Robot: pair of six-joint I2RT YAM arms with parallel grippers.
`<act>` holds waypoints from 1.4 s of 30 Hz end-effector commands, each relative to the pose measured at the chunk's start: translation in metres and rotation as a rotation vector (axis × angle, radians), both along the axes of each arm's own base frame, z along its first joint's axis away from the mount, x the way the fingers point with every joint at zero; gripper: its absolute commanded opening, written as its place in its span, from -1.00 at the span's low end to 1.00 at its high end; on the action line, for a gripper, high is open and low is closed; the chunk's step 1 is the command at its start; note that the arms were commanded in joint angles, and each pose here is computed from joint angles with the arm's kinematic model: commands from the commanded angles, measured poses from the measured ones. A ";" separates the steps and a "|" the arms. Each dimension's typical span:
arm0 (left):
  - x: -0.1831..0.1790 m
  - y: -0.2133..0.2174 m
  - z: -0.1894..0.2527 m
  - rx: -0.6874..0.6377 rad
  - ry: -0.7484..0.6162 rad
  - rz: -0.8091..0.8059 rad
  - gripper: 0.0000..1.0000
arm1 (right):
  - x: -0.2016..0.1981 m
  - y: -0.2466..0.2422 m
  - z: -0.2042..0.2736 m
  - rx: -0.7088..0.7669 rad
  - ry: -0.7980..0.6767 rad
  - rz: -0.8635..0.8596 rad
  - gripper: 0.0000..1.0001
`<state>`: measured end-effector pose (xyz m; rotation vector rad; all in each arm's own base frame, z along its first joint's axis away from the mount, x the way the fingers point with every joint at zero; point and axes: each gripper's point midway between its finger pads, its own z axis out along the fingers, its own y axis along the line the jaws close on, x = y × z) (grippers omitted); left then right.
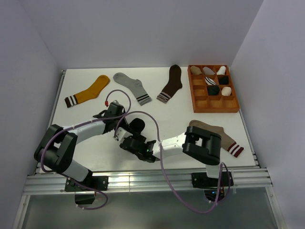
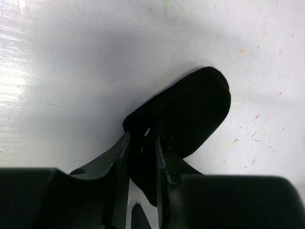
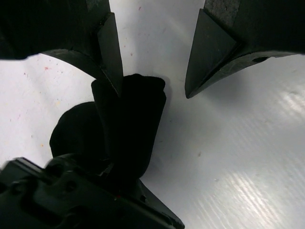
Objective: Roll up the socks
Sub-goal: Roll the sock at the center of the board.
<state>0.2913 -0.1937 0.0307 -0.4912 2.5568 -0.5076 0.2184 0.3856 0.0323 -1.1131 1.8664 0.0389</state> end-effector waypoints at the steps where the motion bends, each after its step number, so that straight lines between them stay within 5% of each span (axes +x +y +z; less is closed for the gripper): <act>1: -0.012 -0.002 -0.011 0.021 0.060 -0.054 -0.87 | 0.015 0.008 0.004 0.005 -0.064 -0.052 0.23; 10: -0.014 -0.008 -0.013 0.013 0.068 -0.094 -0.87 | 0.029 -0.009 -0.022 -0.037 -0.033 -0.105 0.10; 14: -0.016 -0.013 -0.014 0.003 0.076 -0.123 -0.87 | 0.029 -0.008 -0.025 -0.037 0.001 -0.087 -0.53; 19: -0.009 -0.016 -0.006 0.000 0.046 -0.127 -0.69 | 0.018 -0.009 -0.026 0.008 0.129 -0.053 -0.98; 31: 0.010 -0.009 0.023 -0.024 -0.056 -0.005 0.14 | 0.008 -0.030 -0.022 0.194 0.616 -0.031 -1.00; 37: 0.010 0.009 0.031 -0.051 -0.080 0.123 0.30 | 0.004 -0.028 -0.022 0.209 0.721 -0.021 -1.00; 42: 0.009 0.023 0.034 -0.073 -0.093 0.167 0.24 | 0.011 -0.029 -0.019 0.182 0.688 -0.018 -1.00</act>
